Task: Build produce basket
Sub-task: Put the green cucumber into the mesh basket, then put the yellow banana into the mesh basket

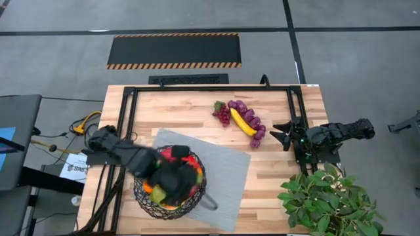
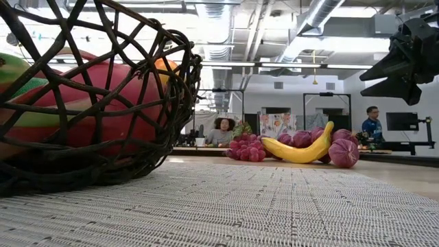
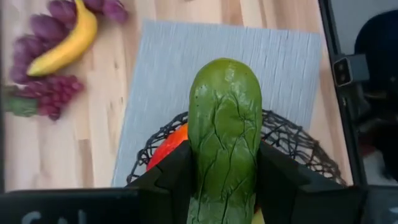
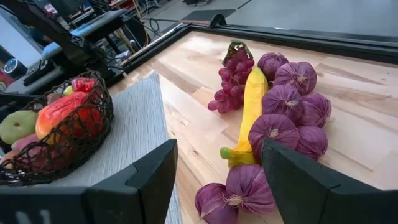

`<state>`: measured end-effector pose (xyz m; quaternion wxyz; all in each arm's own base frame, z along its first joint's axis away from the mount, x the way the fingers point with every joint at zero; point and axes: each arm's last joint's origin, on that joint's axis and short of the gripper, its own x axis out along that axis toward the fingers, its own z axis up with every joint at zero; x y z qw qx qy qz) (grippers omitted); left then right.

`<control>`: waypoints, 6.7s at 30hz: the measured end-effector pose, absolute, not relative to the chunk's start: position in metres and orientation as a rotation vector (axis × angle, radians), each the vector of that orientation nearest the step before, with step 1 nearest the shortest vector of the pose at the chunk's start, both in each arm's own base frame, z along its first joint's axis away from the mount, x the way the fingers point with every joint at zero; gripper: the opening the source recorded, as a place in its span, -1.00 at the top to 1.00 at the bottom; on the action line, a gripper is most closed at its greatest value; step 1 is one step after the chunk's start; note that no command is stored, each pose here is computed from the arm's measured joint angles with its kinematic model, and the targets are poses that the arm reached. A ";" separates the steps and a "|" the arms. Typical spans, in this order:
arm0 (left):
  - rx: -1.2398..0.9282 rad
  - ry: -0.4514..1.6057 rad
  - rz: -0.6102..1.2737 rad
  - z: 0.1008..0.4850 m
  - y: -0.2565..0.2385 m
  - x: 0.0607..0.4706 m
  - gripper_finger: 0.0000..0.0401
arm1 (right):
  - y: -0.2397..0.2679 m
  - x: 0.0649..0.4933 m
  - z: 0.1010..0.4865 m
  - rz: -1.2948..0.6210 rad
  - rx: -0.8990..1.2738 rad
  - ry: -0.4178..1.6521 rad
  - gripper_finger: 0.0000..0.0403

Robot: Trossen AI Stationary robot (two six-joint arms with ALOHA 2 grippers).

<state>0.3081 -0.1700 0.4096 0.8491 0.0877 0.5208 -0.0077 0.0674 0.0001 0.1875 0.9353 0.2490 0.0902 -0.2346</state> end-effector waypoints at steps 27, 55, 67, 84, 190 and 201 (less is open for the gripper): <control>0.019 1.015 0.358 0.319 -0.163 0.211 0.33 | 0.000 0.067 0.187 -0.480 0.509 0.185 -0.27; 0.340 0.704 0.138 0.315 -0.053 0.296 0.00 | 0.000 0.067 0.188 -0.491 0.583 0.161 -0.27; 0.179 0.440 0.333 0.260 0.080 0.386 0.00 | 0.000 0.067 0.185 -0.500 0.594 0.181 -0.27; 0.206 0.582 0.027 0.186 0.093 0.514 0.00 | -0.001 0.065 0.182 -0.513 0.570 0.219 -0.27; 0.063 0.893 0.190 0.434 -0.184 0.278 1.00 | 0.000 0.065 0.182 -0.510 0.570 0.223 -0.27; -0.026 0.933 0.144 0.422 -0.223 0.254 1.00 | -0.001 0.065 0.181 -0.510 0.570 0.224 -0.27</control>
